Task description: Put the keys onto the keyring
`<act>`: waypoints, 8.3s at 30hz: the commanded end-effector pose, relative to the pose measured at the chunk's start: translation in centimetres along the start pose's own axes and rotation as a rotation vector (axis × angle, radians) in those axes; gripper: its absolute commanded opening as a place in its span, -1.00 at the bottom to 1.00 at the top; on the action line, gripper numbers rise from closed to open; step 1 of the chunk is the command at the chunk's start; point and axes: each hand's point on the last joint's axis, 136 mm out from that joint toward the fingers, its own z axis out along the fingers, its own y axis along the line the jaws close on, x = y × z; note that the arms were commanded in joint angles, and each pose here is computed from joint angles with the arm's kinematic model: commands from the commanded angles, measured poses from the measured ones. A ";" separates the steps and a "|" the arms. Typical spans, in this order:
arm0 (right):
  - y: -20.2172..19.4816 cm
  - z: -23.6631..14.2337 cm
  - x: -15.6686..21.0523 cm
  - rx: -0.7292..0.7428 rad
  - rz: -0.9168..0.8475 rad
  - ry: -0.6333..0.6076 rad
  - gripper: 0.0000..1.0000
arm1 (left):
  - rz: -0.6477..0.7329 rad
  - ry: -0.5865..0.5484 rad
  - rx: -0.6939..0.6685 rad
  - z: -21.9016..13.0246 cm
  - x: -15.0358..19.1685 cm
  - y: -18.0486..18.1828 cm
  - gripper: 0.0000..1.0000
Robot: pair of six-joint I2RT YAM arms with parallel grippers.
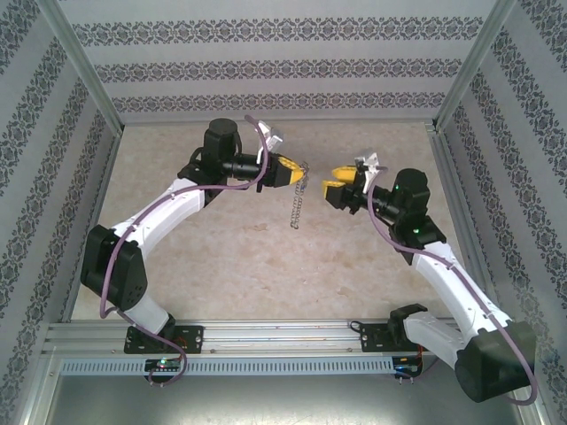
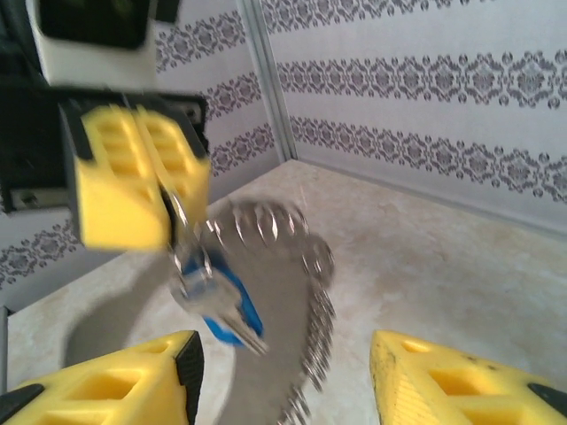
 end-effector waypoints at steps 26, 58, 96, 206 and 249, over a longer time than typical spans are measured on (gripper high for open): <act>4.5 3.3 -2.0 -0.176 -0.119 -0.030 -0.07 | 0.076 -0.063 0.146 0.2 -3.4 -4.9 -1.00; 7.8 5.0 0.5 -0.312 -0.092 0.074 -1.00 | 0.091 -0.088 0.128 0.4 -4.1 -4.6 -1.00; 5.5 3.1 -0.8 -0.188 -0.028 0.029 -0.10 | 0.114 -0.081 0.072 0.1 -3.1 -4.3 -1.00; 4.6 3.5 -1.9 -0.275 0.062 0.190 -1.00 | 0.015 0.230 0.050 0.3 1.6 -1.7 -0.20; 3.3 3.9 -2.6 -0.202 0.068 0.159 -1.00 | 0.076 0.116 0.045 1.0 0.0 -2.0 -1.00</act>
